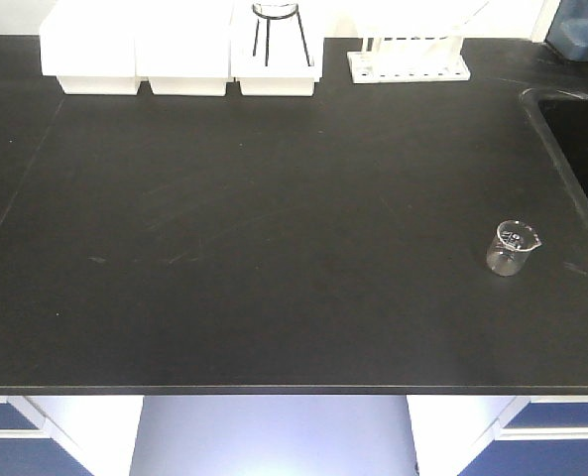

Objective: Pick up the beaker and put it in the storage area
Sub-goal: 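Raise the right arm and move the right gripper toward the clear beaker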

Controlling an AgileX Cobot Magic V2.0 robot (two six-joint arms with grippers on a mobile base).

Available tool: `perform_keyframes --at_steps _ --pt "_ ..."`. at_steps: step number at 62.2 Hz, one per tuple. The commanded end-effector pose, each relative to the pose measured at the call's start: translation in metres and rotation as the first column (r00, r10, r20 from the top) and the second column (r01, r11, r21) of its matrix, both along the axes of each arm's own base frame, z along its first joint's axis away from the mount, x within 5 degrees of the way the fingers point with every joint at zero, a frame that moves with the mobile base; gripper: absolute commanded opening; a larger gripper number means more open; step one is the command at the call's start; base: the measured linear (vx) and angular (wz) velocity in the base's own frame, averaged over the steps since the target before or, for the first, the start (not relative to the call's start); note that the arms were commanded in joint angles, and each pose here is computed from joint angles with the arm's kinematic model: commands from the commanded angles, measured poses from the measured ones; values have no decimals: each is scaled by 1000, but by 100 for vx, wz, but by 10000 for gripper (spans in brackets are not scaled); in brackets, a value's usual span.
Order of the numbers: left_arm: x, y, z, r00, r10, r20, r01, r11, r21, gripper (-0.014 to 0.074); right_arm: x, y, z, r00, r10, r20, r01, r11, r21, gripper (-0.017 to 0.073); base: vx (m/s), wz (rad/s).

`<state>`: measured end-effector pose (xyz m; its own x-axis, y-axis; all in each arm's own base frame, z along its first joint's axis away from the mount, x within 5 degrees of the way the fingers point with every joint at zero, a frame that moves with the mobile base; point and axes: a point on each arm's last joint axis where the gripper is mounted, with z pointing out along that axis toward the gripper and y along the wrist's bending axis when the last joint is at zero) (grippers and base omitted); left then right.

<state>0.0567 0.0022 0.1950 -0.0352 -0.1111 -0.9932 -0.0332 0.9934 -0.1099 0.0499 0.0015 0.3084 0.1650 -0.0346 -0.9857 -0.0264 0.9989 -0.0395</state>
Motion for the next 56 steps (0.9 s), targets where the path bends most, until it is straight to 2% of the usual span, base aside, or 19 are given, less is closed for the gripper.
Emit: perform_keyframes --at_steps 1,11,24,35,44,50,56 --pt "-1 -2 1 997 -19 81 19 1000 -9 -8 8 0 32 999 -3 41 4 1000 -4 -8 0 0" --pt "-1 -2 1 997 -19 81 19 1000 -9 -8 21 1 50 999 -1 40 1 1000 1 -8 0 0" --pt "-1 -2 1 997 -19 81 19 1000 -9 -8 27 1 54 997 3 73 -4 1000 16 -5 0 0" --pt "-1 -2 1 997 -19 81 19 1000 -9 -8 29 1 46 1000 0 -17 0 1000 7 63 0 0" --pt "-1 -2 1 997 -19 81 19 1000 -9 -8 29 1 43 999 -1 -51 1 1000 6 218 0 0" --pt "-1 -2 1 997 -19 81 19 1000 -9 -8 29 1 43 999 0 -50 1 1000 6 379 0 0" --pt "-1 -2 1 997 -19 81 19 1000 -9 -8 29 1 43 999 0 -50 1 1000 6 587 0 0"
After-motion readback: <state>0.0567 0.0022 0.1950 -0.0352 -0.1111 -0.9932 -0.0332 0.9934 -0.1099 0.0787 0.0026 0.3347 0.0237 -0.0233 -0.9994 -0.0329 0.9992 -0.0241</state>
